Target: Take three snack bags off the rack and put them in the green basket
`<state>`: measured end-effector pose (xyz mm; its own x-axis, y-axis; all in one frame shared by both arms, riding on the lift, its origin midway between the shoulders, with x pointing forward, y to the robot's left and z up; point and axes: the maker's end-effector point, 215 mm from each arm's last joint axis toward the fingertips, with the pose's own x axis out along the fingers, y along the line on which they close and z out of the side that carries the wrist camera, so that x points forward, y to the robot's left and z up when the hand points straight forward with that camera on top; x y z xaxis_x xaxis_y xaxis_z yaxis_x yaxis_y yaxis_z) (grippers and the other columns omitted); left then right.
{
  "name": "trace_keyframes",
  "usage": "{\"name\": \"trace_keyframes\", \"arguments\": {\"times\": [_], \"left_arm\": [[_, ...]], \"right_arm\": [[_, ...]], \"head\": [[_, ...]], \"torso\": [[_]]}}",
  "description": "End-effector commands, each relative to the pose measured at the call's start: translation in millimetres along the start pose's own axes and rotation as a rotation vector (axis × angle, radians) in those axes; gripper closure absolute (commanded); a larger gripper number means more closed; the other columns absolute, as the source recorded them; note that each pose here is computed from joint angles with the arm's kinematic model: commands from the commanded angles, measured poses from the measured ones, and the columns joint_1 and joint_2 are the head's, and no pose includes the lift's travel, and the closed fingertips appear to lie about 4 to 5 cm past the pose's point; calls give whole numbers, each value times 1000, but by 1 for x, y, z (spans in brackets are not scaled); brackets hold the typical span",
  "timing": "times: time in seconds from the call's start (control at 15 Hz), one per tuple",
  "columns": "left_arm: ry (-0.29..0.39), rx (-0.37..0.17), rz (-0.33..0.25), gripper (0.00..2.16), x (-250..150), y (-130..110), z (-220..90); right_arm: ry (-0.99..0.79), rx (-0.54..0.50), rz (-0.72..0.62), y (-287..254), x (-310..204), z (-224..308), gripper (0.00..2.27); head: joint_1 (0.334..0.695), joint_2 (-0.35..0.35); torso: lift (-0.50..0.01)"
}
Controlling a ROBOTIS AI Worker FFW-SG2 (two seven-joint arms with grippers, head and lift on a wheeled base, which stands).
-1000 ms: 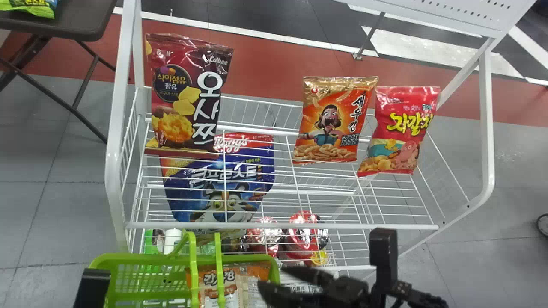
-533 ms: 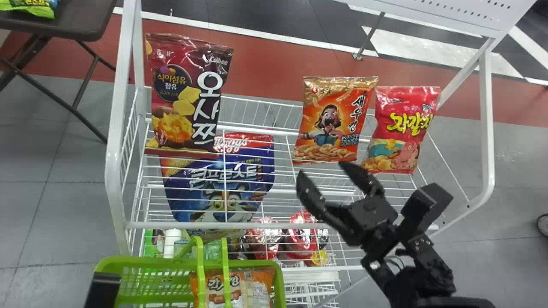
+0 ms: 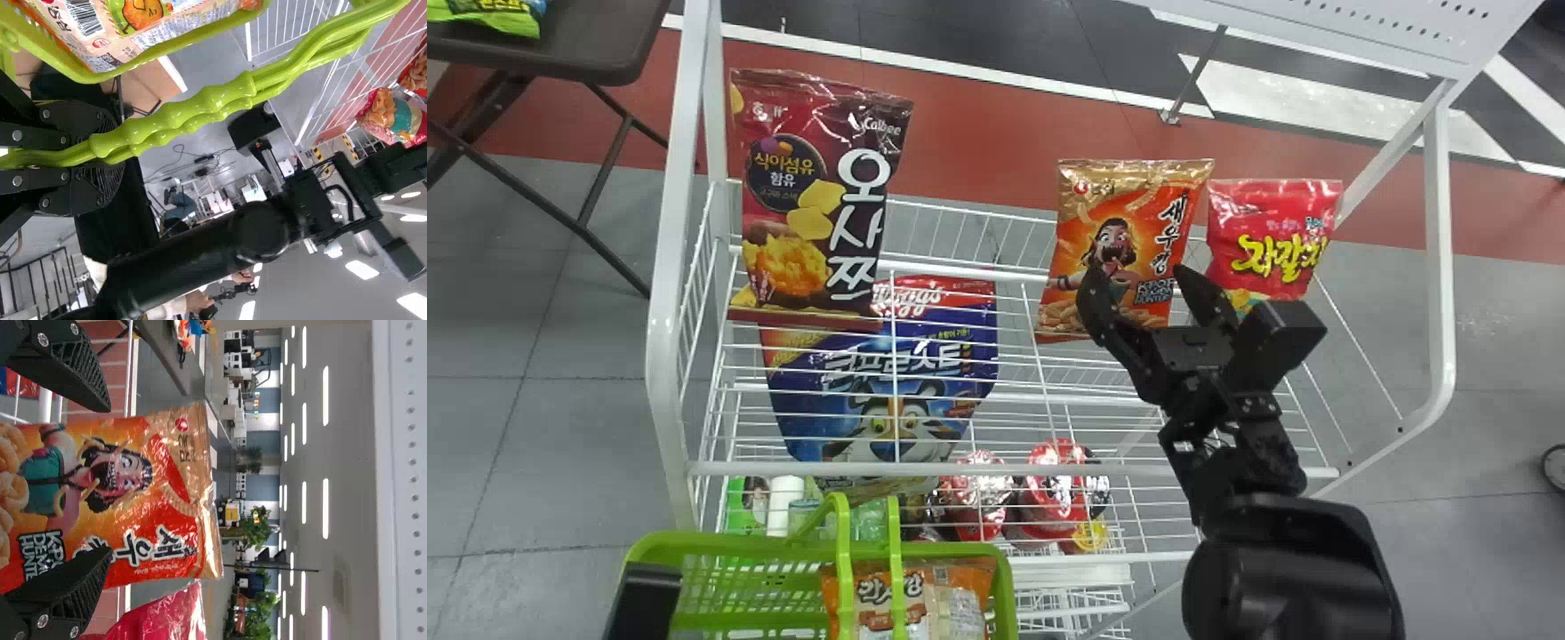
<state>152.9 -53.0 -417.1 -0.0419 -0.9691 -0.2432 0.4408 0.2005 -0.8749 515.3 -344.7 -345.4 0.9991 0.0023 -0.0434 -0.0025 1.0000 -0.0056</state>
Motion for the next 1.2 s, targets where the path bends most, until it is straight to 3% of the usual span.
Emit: {"name": "trace_keyframes", "arguments": {"times": [0.0,0.2,0.33,0.4,0.47,0.6,1.13], "left_arm": [[3,-1,5,1278,0,2,1],[6,-3,10,1278,0,6,2],[6,-4,17,1278,0,10,3],[6,-1,16,1278,0,9,4],[4,-2,21,1278,0,10,4],[8,-3,20,1278,0,10,3],[12,5,19,1244,2,7,4]], "right_arm": [[53,7,-9,-8,21,-13,60],[120,23,31,-7,41,-25,43],[124,16,70,4,50,-24,265],[122,20,95,9,51,-23,1062],[126,32,101,10,50,-25,2030],[123,58,144,16,44,-24,2189],[146,35,178,19,-7,-6,2192]], "head": [[695,-350],[695,-350],[695,-350],[695,-350],[695,-350],[695,-350],[695,-350]], "torso": [[-26],[-26],[-26],[-26],[-26],[-26],[-26]]}}
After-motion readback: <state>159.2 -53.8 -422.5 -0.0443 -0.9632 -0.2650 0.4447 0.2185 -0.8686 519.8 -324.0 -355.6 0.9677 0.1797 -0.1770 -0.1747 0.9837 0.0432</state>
